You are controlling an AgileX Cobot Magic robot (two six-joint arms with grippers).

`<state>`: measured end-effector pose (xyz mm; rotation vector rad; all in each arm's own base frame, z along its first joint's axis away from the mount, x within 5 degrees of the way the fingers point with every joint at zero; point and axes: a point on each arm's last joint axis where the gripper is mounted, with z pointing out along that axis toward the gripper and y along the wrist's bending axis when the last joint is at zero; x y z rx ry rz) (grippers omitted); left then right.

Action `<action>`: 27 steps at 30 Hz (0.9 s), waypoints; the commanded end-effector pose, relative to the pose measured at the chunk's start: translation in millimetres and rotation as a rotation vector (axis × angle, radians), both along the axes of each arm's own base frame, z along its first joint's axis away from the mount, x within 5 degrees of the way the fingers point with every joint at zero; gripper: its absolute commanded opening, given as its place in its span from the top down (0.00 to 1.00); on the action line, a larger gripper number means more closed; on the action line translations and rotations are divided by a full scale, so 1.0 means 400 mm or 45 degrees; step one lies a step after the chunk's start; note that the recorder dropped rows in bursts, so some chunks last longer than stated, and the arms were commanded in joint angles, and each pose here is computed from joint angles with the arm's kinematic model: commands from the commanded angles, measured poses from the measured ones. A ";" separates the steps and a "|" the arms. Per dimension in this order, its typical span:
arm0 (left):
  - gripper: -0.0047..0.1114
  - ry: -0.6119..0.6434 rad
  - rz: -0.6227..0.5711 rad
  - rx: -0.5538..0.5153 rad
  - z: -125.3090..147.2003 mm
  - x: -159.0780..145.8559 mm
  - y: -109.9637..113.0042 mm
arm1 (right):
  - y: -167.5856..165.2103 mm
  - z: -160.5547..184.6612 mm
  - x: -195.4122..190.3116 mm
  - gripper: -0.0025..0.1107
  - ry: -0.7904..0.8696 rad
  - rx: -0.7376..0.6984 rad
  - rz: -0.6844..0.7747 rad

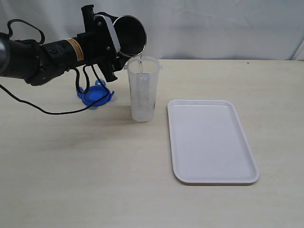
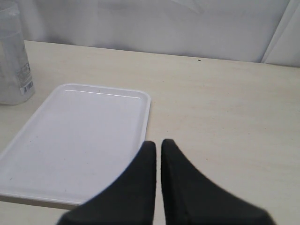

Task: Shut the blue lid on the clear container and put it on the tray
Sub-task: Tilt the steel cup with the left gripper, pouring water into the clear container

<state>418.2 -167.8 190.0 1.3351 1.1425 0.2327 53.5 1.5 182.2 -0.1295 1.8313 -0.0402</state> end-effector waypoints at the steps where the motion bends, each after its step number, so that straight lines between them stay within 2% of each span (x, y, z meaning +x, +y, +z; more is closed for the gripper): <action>1: 0.96 -0.106 -0.030 -0.075 0.049 0.002 -0.007 | 0.000 0.001 0.000 0.94 -0.016 0.002 -0.003; 17: 0.96 -0.119 -0.032 -0.061 0.049 0.002 -0.007 | 0.000 0.001 0.000 0.94 -0.016 0.002 -0.003; 27: 0.96 0.012 -0.006 -0.211 0.049 0.002 -0.007 | 0.000 0.001 0.000 0.94 -0.016 0.002 -0.003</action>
